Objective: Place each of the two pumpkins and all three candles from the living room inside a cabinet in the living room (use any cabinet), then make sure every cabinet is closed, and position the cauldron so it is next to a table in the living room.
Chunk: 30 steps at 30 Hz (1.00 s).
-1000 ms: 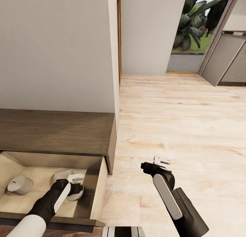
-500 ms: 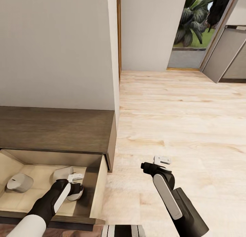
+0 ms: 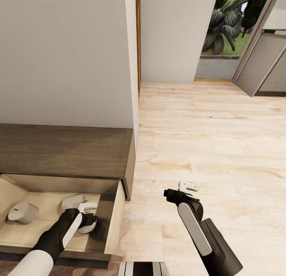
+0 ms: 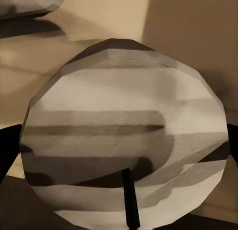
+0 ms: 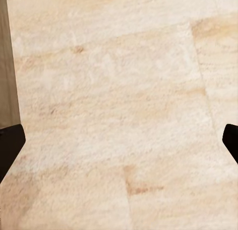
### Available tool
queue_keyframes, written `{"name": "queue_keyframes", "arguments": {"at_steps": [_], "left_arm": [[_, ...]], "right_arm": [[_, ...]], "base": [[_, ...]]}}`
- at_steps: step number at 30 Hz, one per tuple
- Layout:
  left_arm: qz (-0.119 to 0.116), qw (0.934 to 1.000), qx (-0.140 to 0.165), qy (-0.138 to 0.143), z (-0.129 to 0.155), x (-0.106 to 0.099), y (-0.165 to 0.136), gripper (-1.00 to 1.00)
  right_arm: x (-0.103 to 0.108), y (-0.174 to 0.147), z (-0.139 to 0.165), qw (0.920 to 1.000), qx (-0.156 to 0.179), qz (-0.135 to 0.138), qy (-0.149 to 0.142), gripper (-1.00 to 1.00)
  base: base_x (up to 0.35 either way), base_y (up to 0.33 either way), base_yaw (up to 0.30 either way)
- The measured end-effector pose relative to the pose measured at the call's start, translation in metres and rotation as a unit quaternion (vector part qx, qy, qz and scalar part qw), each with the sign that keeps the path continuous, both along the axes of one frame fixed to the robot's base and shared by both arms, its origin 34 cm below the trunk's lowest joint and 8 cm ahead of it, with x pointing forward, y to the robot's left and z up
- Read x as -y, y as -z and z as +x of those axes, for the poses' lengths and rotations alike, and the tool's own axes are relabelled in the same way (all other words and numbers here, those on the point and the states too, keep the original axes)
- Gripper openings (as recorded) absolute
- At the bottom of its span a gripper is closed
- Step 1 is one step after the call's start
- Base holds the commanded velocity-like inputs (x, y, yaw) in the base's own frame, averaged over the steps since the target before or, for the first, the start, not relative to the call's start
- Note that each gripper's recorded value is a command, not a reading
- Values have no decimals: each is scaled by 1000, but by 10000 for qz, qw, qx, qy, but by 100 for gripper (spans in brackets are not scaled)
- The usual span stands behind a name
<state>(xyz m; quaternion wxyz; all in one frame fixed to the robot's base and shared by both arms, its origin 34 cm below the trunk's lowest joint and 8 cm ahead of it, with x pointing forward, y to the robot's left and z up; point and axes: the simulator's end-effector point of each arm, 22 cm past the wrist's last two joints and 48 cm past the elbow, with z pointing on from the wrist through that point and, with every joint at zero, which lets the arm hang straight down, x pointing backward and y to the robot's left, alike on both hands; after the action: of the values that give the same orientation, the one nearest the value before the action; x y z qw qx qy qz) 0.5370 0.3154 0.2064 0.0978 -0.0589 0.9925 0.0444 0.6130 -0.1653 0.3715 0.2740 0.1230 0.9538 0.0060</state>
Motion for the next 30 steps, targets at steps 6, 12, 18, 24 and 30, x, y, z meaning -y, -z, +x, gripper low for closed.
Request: {"name": "queue_keyframes", "arguments": {"at_steps": [6,12,18,24,30], "left_arm": [[2,10000,1,2,0,0,0,100],[-4,10000,1,-2,0,0,0,100],[-9,10000,45,-1,3,0,-4,100],[-2,9999,164,-8,10,0,-16,100],[7,9996,278,-12,16,0,-28,100]], "right_arm": [[0,0,0,10000,-5,-2,0,100],[1,0,0,10000,-5,-6,0,100],[1,-4,1,10000,36,-7,0,100],[0,-18,4,9999,157,-2,0,100],[1,-32,6,9996,279,-3,0,100]], "base": [[0,0,0],[0,0,0],[0,0,0],[0,0,0],[0,0,0]]}}
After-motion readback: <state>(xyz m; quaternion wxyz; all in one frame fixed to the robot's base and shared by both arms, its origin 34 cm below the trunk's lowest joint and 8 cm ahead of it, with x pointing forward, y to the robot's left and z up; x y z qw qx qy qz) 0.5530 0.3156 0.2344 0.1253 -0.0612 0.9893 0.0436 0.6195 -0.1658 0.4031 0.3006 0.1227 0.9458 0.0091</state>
